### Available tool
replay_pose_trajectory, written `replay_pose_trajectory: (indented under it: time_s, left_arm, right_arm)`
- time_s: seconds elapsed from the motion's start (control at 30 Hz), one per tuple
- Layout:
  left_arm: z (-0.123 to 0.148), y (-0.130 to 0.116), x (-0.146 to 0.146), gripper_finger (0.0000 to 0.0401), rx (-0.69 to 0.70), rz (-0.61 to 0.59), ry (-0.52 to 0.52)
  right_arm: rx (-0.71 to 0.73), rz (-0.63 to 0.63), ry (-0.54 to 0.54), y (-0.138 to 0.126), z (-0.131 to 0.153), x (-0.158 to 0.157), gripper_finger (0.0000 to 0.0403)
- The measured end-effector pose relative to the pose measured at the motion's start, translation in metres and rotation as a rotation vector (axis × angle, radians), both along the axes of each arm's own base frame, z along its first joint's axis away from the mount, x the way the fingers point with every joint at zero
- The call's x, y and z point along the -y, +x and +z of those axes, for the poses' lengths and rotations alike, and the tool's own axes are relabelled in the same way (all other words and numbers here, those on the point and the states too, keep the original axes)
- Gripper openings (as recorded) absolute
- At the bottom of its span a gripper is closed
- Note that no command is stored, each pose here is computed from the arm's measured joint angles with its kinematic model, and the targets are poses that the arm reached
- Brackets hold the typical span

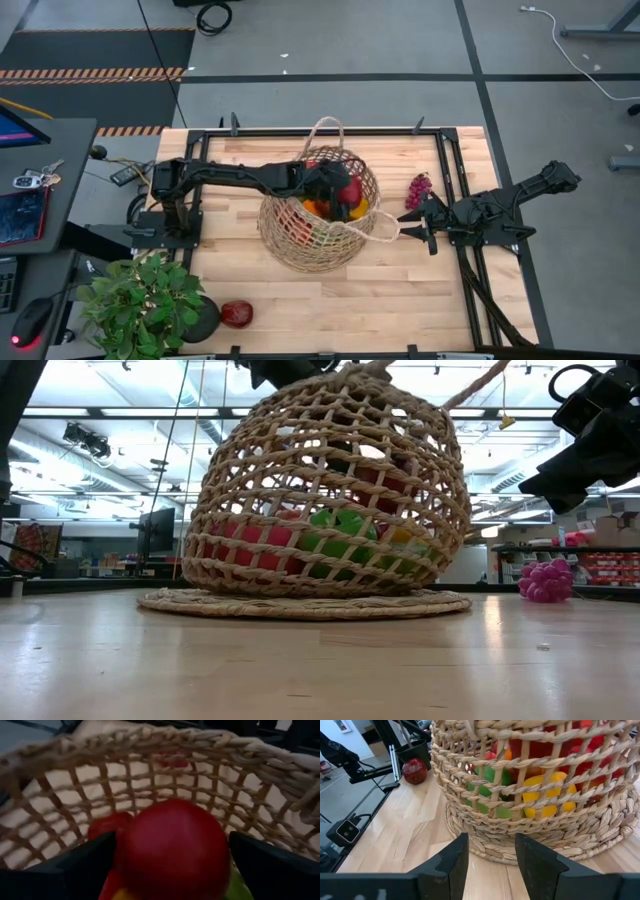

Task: Build produce basket
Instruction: Put the pomegranate into the basket, then put the red apple into the basket

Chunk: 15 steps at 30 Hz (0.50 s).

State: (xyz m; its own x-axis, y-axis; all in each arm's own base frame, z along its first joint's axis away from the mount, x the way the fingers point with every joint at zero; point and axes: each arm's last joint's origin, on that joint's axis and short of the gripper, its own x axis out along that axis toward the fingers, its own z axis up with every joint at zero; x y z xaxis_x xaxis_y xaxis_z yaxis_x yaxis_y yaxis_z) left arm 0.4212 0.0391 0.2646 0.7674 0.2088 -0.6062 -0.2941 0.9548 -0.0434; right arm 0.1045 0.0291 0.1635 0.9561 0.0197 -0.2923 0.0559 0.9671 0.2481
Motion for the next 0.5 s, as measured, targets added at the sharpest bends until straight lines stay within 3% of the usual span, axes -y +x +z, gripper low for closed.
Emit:
replay_pose_trajectory:
  time_s: [0.33, 0.5]
  left_arm:
    - [0.004, 0.002, -0.012, 0.0398, 0.033, 0.023, 0.086]
    - [0.019, 0.008, -0.014, 0.0399, 0.126, -0.099, 0.297]
  right_arm:
    - [0.0, 0.0, 0.0, 0.0, 0.0, 0.0, 0.0167]
    - [0.0, -0.001, 0.0, 0.0, 0.0, 0.0, 0.0167]
